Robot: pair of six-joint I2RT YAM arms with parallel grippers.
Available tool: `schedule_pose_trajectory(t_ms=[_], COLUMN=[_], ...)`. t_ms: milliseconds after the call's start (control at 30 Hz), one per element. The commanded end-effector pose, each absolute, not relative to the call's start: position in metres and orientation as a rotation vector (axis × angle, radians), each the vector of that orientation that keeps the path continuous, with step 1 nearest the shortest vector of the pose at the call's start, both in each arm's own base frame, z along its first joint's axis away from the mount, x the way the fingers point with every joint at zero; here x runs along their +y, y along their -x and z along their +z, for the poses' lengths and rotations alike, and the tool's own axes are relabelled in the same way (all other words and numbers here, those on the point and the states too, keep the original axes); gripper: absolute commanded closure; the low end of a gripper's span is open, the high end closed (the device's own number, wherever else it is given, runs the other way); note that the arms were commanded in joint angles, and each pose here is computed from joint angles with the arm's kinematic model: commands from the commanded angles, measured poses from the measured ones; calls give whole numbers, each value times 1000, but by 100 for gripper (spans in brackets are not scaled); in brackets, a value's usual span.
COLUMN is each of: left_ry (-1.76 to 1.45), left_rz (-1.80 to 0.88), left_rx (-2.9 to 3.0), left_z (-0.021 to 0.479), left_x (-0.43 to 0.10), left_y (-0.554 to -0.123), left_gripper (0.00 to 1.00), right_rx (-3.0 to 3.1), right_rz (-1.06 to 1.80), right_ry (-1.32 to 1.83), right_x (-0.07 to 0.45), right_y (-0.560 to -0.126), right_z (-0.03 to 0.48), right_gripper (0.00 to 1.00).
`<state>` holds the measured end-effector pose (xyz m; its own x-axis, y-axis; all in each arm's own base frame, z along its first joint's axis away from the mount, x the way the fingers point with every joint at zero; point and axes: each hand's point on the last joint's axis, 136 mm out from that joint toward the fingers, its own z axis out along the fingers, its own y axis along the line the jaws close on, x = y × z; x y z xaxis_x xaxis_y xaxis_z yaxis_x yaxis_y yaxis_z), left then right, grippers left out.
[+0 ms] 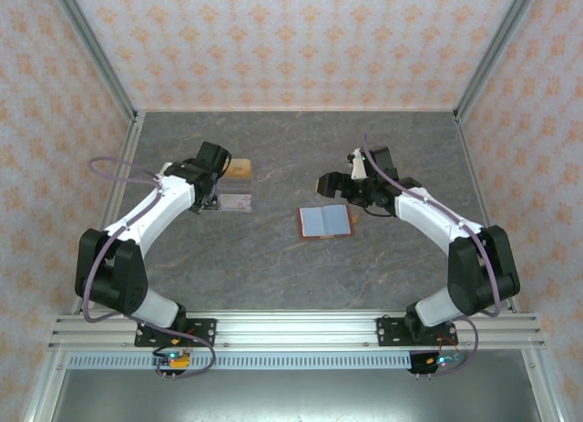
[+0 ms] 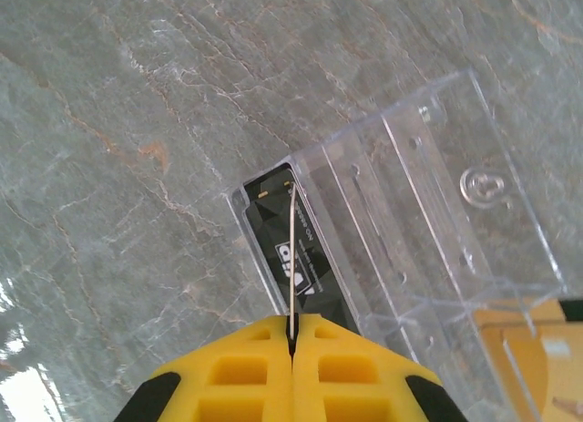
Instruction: Take the credit cards out of the card holder
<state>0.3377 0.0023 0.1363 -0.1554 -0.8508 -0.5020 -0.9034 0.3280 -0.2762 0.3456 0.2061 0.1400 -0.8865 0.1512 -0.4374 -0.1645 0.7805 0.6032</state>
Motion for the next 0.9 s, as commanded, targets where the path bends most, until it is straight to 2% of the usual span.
schedule_pose_trajectory(t_ms=[0,867], left_ry=[1700,1930], left_rz=[129,137], left_rx=[1881,1800], left_z=[135,96], left_x=[12,9], left_y=[-337,-358], left_gripper=[98,98], right_rx=[2476,2483], right_rz=[888,875], right_ry=[28,21], right_x=[205,204], right_y=[-343,-344], right_z=[147,145], right_gripper=[6,4])
